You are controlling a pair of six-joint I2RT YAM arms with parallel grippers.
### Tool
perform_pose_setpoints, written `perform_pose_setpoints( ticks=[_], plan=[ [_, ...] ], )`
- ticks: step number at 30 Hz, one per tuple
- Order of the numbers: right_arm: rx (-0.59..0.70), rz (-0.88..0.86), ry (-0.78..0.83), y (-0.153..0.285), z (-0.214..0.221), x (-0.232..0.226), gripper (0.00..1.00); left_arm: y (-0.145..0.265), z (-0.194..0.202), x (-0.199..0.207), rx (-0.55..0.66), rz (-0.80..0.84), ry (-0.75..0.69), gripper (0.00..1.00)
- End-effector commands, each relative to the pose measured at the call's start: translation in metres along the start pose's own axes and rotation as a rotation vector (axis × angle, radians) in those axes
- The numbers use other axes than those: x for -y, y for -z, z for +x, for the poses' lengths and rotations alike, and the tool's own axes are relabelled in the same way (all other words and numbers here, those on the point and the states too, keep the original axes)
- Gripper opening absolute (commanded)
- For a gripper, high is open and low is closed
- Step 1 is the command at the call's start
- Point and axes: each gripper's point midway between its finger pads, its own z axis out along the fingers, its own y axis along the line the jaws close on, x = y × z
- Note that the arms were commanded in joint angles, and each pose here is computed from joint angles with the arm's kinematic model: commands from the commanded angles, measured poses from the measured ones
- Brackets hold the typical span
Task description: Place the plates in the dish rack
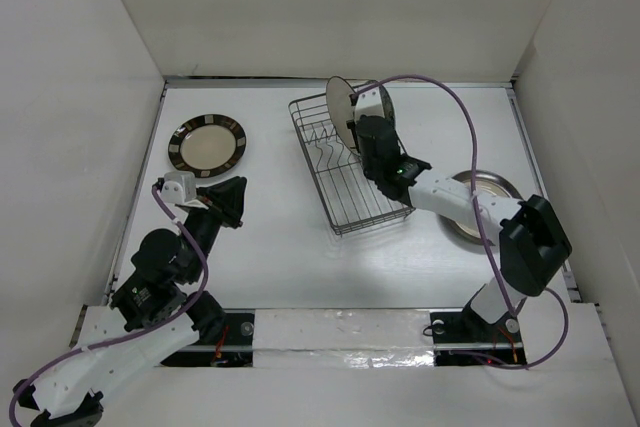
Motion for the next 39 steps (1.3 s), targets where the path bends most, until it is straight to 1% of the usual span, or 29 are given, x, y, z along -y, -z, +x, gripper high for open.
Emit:
perform_pose_setpoints(
  ticks=[1, 3, 6, 11, 14, 15, 19, 20, 24, 29, 34, 37, 39],
  plan=[
    [0.188, 0.044, -0.194, 0.004, -0.073, 0.017, 0.0, -0.003, -0.01, 0.005, 0.03, 0.011, 0.011, 0.11],
    [0.188, 0.063, -0.21, 0.004, -0.073, 0.02, 0.0, -0.004, -0.008, 0.006, 0.019, 0.015, 0.007, 0.11],
    [0.208, 0.1, -0.247, 0.012, -0.078, 0.033, 0.0, -0.004, -0.011, 0.006, 0.035, 0.017, 0.011, 0.11],
    [0.265, 0.141, -0.36, 0.034, -0.1, 0.06, 0.0, -0.006, -0.006, 0.009, 0.018, 0.028, 0.004, 0.12],
    [0.267, 0.138, -0.37, 0.035, -0.098, 0.067, 0.0, -0.007, -0.004, 0.01, 0.008, 0.028, 0.0, 0.12],
    [0.251, 0.137, -0.354, 0.031, -0.093, 0.068, 0.0, -0.007, -0.005, 0.011, 0.009, 0.036, 0.004, 0.12],
    [0.204, 0.096, -0.306, 0.019, -0.071, 0.053, 0.0, -0.008, -0.003, 0.011, 0.007, 0.034, 0.001, 0.12],
    [0.199, 0.091, -0.333, 0.017, -0.068, 0.049, 0.0, -0.008, -0.003, 0.011, 0.004, 0.035, 0.001, 0.12],
    [0.169, 0.089, -0.305, 0.006, -0.054, 0.039, 0.0, -0.008, -0.005, 0.01, 0.012, 0.028, 0.001, 0.12],
    [0.105, 0.101, -0.233, -0.013, -0.031, 0.024, 0.0, -0.006, -0.007, 0.009, 0.022, 0.027, 0.004, 0.12],
    [0.076, 0.09, -0.21, -0.014, -0.018, 0.006, 0.0, -0.006, -0.006, 0.008, 0.015, 0.024, 0.002, 0.12],
    [0.072, 0.138, -0.22, -0.013, -0.011, 0.009, 0.0, -0.006, -0.005, 0.008, 0.015, 0.022, -0.001, 0.12],
    [0.084, 0.157, -0.244, -0.008, -0.018, 0.013, 0.0, -0.007, -0.004, 0.009, 0.007, 0.027, -0.004, 0.12]
  ],
)
